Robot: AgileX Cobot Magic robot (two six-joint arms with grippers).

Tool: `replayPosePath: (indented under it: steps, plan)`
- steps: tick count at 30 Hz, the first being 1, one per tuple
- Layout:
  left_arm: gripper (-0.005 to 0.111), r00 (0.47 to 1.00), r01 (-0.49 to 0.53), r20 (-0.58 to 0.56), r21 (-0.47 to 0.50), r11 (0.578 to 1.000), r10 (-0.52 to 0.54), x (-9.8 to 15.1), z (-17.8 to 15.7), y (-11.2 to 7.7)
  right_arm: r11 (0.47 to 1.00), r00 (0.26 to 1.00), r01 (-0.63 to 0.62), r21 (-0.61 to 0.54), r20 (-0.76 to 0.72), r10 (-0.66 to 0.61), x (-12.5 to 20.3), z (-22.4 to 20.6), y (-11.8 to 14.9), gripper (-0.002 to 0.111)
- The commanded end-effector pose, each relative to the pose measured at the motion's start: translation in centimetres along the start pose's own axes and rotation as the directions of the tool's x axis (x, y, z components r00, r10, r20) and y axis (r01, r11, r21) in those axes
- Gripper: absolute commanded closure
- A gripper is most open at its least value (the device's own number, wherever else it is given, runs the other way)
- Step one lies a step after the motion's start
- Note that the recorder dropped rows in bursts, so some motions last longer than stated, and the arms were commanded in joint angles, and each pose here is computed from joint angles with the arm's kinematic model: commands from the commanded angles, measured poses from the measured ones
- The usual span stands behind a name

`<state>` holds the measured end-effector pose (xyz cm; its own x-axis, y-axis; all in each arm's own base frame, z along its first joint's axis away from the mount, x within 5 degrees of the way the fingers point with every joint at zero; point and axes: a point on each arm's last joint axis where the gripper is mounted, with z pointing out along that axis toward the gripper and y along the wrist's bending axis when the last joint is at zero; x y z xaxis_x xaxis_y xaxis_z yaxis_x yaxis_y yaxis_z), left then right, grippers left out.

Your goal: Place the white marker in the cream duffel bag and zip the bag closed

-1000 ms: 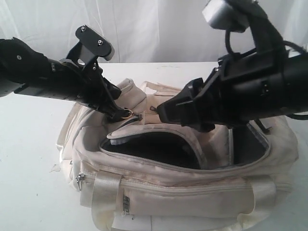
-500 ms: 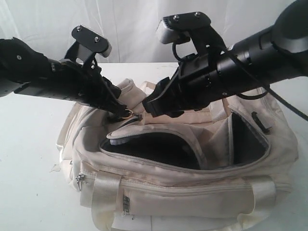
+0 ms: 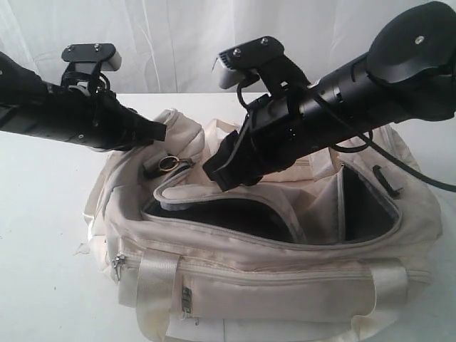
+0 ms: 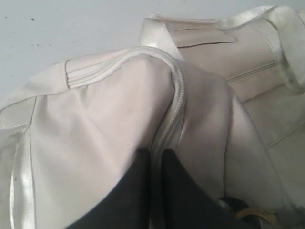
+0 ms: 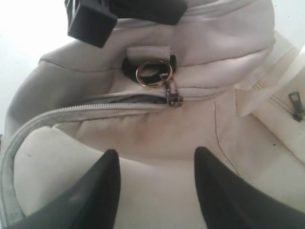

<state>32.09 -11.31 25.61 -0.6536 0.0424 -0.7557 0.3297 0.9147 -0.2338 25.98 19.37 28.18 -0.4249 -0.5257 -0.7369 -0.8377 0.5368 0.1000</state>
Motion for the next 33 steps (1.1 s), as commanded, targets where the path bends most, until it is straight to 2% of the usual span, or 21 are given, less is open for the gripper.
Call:
replayPosePath:
  steps: [1, 5, 12, 33]
  plan:
    - [0.107, 0.987, 0.162, 0.007, 0.041, 0.986, -0.162, 0.0, -0.1, -0.2, 0.993, 0.993, 0.118, -0.014, 0.010, -0.118, -0.4, 0.2, 0.6, 0.062]
    - [0.107, 0.966, 0.255, 0.013, 0.070, 0.964, -0.256, -0.2, -0.1, -0.4, 0.977, 0.976, 0.214, 0.016, 0.044, -0.214, -1.0, 0.6, 1.5, 0.062]
    - [0.107, 0.940, 0.339, 0.011, 0.101, 0.935, -0.342, -0.3, -0.1, -0.7, 0.953, 0.952, 0.283, 0.103, 0.085, -0.292, -1.8, 1.9, 2.2, 0.062]
    - [0.107, 0.933, 0.357, 0.012, 0.108, 0.928, -0.360, -0.4, -0.1, -0.7, 0.895, 0.905, 0.413, 0.168, 0.029, -0.424, -0.7, 7.8, 3.0, 0.062]
